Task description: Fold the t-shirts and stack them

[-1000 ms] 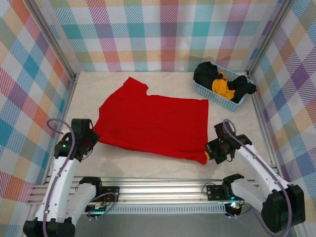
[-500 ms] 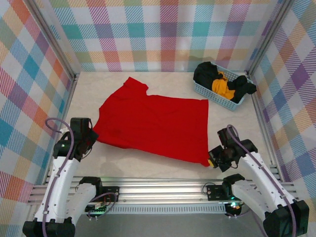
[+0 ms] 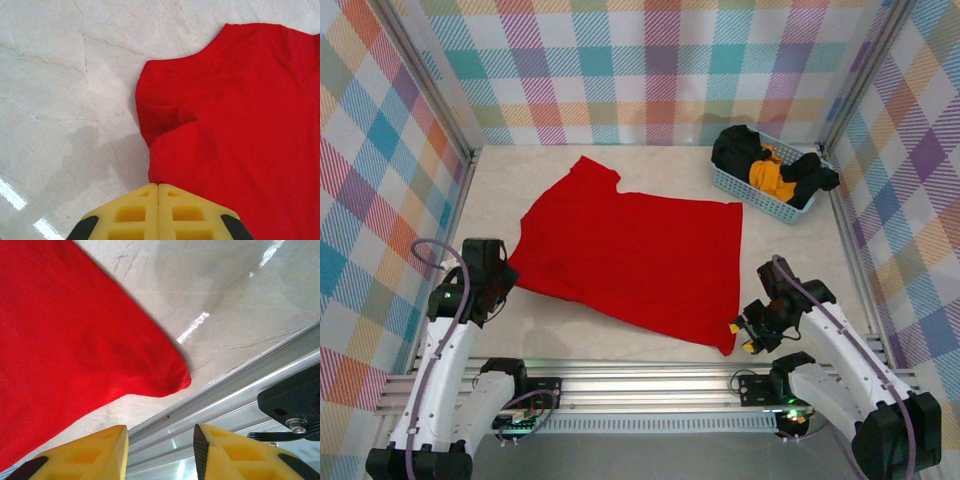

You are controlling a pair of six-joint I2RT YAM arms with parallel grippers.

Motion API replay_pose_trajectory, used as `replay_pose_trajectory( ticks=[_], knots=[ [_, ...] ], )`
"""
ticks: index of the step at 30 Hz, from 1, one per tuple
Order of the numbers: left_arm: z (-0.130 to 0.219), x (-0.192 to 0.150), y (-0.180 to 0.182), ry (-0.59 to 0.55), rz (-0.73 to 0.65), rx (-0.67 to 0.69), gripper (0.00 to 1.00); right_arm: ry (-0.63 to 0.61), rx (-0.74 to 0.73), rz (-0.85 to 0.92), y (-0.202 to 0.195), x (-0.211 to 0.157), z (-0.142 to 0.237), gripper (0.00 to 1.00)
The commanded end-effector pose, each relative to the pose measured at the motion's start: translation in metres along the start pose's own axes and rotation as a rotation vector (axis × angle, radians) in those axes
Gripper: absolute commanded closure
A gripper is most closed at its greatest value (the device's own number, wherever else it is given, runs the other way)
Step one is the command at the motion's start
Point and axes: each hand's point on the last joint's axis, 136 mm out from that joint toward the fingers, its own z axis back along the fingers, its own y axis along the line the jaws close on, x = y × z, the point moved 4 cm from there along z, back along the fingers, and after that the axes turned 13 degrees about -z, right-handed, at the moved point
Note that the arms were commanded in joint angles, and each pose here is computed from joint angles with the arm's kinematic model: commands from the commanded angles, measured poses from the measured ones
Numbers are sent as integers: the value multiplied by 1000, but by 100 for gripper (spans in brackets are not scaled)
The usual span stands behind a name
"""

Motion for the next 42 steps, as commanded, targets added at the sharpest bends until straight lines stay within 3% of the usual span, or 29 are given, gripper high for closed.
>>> replay_pose_trajectory(
  ticks=[1, 12, 24, 42],
  knots=[
    [3, 2, 4, -24, 1, 10, 100, 15, 12, -46, -1, -5, 5, 63],
    [4, 5, 2, -31, 5, 1, 100, -16, -116, -122, -2, -7, -31, 64],
    [2, 7, -5, -25, 7, -24, 100, -42, -22, -477, -21, 9, -60, 56],
    [-1, 5, -5, -22, 21, -34, 100, 22, 74, -583, 5, -1, -52, 61]
  ],
)
